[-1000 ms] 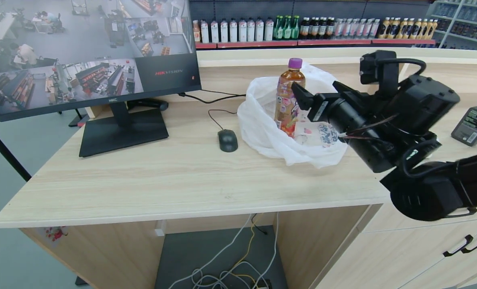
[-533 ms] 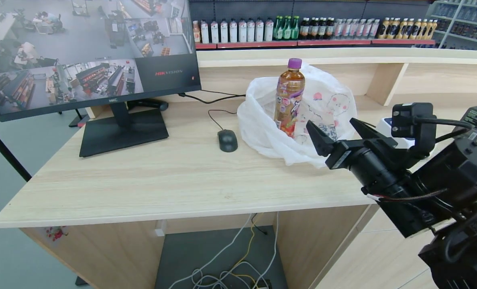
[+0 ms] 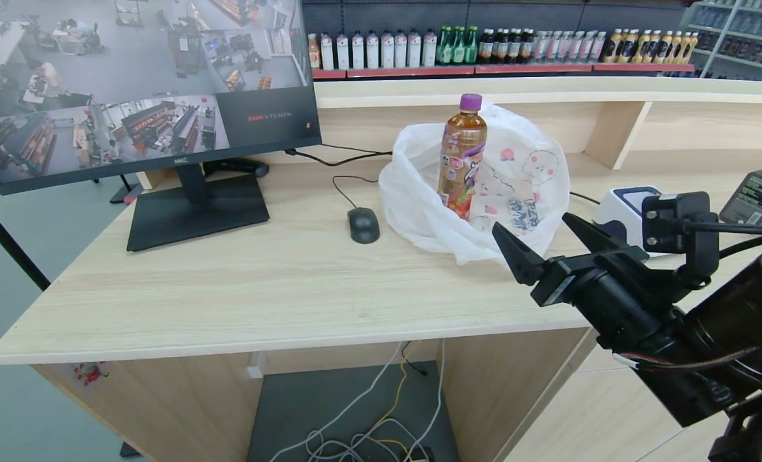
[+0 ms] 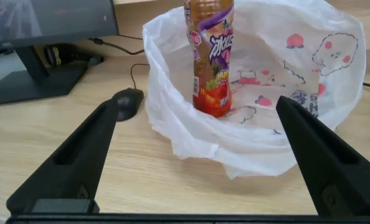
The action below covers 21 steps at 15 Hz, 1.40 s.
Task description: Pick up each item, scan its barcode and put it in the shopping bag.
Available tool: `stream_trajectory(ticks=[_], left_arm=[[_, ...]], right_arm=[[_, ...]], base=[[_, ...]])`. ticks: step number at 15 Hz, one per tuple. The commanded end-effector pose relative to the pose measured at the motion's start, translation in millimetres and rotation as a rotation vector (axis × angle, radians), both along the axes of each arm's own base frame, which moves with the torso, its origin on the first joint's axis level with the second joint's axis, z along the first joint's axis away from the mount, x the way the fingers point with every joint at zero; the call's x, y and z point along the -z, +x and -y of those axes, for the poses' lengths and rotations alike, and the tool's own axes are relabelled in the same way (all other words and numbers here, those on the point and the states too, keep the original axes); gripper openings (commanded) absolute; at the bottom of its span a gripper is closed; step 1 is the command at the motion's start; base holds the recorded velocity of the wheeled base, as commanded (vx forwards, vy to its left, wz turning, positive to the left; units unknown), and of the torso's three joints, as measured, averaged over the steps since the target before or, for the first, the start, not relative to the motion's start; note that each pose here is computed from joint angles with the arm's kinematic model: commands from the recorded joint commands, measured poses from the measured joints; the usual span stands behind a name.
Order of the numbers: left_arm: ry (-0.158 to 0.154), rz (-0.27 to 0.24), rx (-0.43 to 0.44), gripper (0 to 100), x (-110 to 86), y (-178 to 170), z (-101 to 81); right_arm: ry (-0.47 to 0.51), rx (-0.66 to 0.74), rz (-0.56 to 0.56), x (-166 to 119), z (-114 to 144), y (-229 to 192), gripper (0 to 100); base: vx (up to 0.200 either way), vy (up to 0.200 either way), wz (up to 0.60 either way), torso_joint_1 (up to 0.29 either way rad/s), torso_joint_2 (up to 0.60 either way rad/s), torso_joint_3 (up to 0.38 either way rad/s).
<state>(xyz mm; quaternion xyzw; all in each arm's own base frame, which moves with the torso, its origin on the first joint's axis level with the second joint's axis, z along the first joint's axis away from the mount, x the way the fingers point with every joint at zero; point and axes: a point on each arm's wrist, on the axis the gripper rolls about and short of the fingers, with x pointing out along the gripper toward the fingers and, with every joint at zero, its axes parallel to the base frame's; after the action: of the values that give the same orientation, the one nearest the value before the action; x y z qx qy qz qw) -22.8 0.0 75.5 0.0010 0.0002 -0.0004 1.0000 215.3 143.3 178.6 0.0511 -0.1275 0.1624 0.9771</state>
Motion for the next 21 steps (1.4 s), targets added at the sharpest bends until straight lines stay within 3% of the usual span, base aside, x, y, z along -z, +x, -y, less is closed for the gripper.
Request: stream_trajectory(ticks=[1,21], left_arm=[[0.001,0.0,0.001,100,0.0,0.0,0.0],[-0.007,0.0,-0.001,100,0.0,0.0,0.0]], right_arm=[[0.017,-0.003,0.023,-6.0,-2.0,2.4,100],[0.044,-0.004,0.054,-17.0,7.6,-11.3,100]], base=[[0.0,-0.2,0.0,-0.007,0.01,0.007],[0.0,-0.2,0.0,0.003,0.0,0.003]])
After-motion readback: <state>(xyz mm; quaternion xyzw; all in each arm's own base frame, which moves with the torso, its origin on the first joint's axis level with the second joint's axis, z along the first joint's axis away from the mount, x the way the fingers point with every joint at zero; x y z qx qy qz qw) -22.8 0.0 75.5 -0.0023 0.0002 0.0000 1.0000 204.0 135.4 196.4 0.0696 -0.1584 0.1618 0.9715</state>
